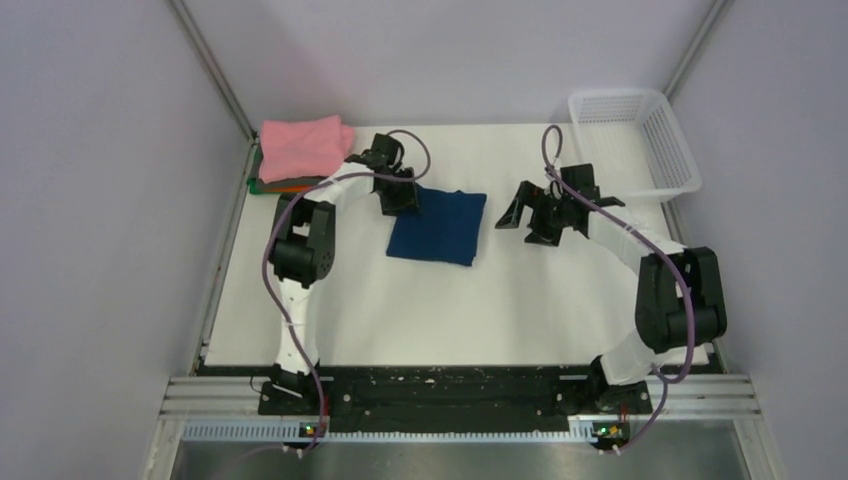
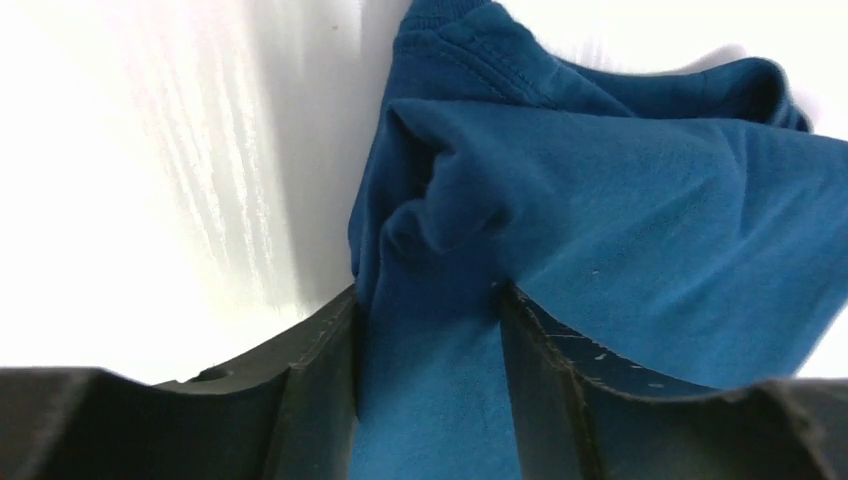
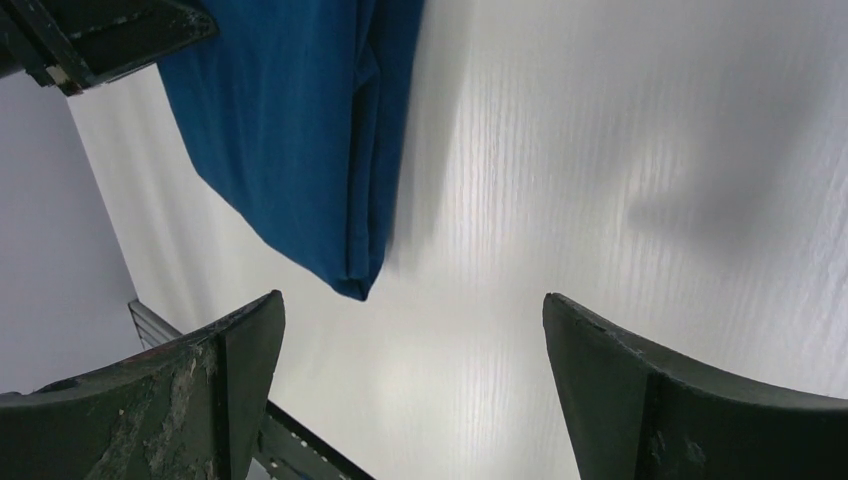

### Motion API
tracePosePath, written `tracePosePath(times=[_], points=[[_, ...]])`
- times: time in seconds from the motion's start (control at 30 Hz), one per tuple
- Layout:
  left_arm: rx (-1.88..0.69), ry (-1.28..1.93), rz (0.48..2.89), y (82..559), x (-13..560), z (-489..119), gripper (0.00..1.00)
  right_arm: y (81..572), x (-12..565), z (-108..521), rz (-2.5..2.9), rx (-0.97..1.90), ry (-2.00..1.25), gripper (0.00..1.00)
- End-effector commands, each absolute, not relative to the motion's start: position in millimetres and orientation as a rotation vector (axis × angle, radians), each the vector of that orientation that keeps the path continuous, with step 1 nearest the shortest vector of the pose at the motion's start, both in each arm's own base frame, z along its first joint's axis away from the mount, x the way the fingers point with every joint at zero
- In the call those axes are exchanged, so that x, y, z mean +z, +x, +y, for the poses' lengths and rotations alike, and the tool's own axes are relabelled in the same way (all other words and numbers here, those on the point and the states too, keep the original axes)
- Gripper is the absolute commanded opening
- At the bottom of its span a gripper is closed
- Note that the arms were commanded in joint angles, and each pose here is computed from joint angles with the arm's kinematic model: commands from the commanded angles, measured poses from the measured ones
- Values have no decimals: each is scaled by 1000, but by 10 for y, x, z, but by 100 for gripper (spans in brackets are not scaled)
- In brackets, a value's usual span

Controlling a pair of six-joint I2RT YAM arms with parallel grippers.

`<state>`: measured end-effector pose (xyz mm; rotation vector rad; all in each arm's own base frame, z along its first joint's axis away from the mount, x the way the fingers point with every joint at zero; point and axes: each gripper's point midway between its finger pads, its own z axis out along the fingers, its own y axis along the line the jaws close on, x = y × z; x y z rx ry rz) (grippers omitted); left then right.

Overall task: Fold and stack the t-shirts
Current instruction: Put the neatly folded tshirt into the corner of the board with the left arm

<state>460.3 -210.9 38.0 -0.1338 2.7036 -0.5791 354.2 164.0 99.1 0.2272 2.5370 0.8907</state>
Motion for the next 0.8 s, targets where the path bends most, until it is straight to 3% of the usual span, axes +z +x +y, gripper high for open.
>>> tracePosePath(times=[0.0, 0.07, 0.17, 0.27, 0.5, 0.77], points=[[-292, -97, 2822, 4367, -34, -2110, 49, 3525, 1265, 1496, 2426, 831, 216, 99], [-22, -76, 2811, 4347, -86, -2007, 34, 3492, 1286, 1439, 2412, 797, 227, 99], [367, -134, 2736, 4414, 85, -1766, 0, 3459, 1263, 1309, 2406, 714, 247, 99], [532, -139, 2644, 4515, 310, -1584, 0, 3419, 1214, 1205, 2413, 671, 267, 99], [682, -126, 2328, 5034, 1121, -1210, 0, 3468, 1229, 1093, 2402, 616, 235, 99], [793, -145, 2140, 5484, 1771, -721, 0, 3587, 1404, 924, 2330, 484, 178, 99]])
